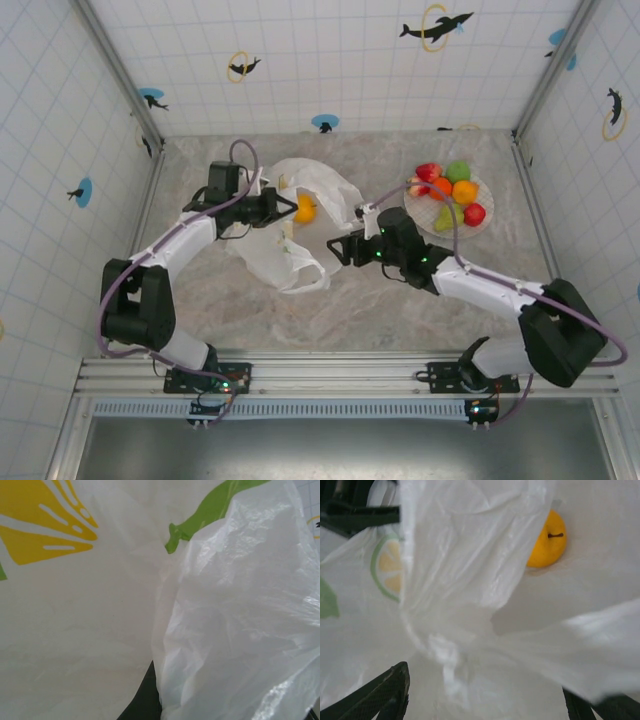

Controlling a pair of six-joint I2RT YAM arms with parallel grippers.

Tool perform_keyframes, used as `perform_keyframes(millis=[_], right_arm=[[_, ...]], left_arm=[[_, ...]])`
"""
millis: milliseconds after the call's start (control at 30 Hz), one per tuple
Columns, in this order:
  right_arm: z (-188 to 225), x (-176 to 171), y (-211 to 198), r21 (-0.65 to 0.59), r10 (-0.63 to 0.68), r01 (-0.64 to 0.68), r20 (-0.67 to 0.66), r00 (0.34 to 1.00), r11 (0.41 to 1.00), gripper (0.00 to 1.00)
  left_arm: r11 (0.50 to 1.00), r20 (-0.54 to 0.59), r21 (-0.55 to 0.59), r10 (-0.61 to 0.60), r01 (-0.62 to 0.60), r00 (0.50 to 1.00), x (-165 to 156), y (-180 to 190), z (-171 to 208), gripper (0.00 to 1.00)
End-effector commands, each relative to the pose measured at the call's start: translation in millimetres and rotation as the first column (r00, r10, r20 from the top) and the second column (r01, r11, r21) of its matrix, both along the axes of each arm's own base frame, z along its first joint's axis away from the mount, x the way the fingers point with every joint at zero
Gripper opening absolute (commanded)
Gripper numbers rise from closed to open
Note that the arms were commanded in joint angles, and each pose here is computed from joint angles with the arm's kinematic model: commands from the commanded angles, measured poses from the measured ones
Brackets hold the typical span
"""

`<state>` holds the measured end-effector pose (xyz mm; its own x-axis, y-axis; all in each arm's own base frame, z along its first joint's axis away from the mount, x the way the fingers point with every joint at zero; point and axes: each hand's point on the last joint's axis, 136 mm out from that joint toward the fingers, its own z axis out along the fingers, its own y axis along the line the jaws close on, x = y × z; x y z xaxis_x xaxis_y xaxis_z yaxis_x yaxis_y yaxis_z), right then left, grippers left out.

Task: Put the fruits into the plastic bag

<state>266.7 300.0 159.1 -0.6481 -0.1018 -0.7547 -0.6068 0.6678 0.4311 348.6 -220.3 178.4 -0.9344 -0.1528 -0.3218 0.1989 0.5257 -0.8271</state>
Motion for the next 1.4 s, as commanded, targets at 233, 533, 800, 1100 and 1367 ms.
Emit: perform_keyframes(millis=[233,533,800,1100,1367], right_arm=[[34.5,-10.5,-84.3,-0.099,-0.045,0.049,0.038,0.998,0.994,0.80],[30.8,65.8,-229.8,-0.274,-0.693,0.683,0.077,0.717,0.677,0.89],[-17.1,98.4,-275.6,-0.349,-0.831,0.787,0.044,0.555,0.508,0.91],[-60.2,116.0,-281.6,-0.424,-0.855,0.780,0.024,0.517,0.460,0.90],[-80.7,134.3,-282.1,-0.455,-0.862,0.773,0.019,0.506,0.443,0.88]], left_arm=[[0.996,-0.040,-0.036,0.083,-0.084,0.996,-7.6,7.3,-0.3,0.00],[0.994,-0.043,-0.049,0.094,-0.096,0.995,-3.7,6.4,3.8,0.00],[0.995,-0.050,-0.059,0.083,-0.086,0.995,-4.7,4.2,5.8,0.00],[0.995,-0.053,-0.061,0.072,-0.075,0.996,-5.6,3.2,4.3,0.00],[0.996,-0.053,-0.065,0.064,-0.067,0.997,-6.4,2.4,4.5,0.00]])
